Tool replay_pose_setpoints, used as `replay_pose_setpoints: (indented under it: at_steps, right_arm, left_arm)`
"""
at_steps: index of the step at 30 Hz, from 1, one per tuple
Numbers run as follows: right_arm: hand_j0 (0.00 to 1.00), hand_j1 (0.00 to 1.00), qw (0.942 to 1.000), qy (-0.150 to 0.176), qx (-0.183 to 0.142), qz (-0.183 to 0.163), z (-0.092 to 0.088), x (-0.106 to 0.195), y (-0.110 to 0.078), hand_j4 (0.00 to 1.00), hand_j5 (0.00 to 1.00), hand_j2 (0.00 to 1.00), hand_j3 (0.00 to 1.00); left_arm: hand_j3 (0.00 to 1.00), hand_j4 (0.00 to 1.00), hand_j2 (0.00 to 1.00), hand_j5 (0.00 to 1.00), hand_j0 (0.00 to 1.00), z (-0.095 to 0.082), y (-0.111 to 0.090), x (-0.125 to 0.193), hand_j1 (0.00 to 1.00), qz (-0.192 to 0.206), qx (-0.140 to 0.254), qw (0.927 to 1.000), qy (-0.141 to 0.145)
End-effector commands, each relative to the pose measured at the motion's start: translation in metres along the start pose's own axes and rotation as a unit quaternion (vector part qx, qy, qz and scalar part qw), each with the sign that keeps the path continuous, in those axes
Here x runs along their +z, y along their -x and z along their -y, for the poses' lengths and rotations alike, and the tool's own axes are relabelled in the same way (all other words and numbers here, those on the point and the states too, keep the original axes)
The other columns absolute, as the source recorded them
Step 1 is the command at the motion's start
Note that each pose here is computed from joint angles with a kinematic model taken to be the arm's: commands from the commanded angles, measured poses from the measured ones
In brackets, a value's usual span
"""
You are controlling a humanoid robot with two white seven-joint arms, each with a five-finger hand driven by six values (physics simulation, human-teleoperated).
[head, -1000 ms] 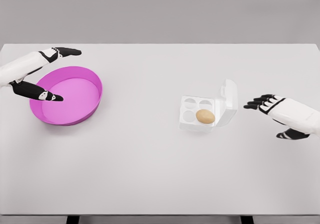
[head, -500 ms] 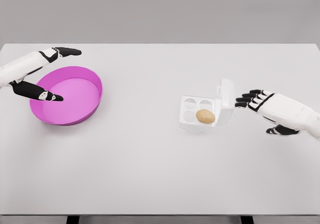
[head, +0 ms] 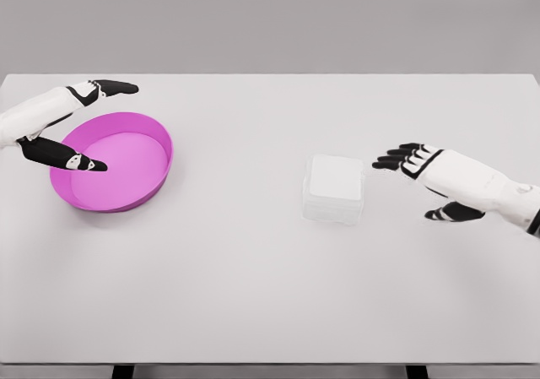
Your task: Pack egg into the box and close the box lid
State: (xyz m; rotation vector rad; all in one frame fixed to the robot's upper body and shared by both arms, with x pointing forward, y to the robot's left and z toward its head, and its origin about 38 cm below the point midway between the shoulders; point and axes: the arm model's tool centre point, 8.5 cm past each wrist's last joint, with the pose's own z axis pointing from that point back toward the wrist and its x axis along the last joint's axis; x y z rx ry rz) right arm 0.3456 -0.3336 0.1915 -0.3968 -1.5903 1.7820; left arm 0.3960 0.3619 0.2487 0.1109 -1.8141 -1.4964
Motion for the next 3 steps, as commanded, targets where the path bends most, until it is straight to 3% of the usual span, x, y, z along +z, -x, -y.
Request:
replay_pose_setpoints:
  at_steps: [1, 3]
  right_arm:
    - [1.00, 1.00, 0.9983, 0.049, -0.027, -0.018, 0.0191, 0.0211, 0.0163, 1.00, 1.00, 1.00, 1.00]
    - [1.00, 1.00, 0.9972, 0.057, -0.035, -0.034, 0.0194, 0.0310, 0.0245, 1.00, 1.00, 1.00, 1.00]
  left_arm:
    - [1.00, 1.00, 1.00, 1.00, 1.00, -0.0006, -0.0003, 0.0000, 1.00, 0.001, 0.003, 1.0000, -0.003]
    - [1.00, 1.00, 1.00, 1.00, 1.00, -0.0006, -0.0003, 0.0000, 1.00, 0.001, 0.003, 1.0000, -0.003]
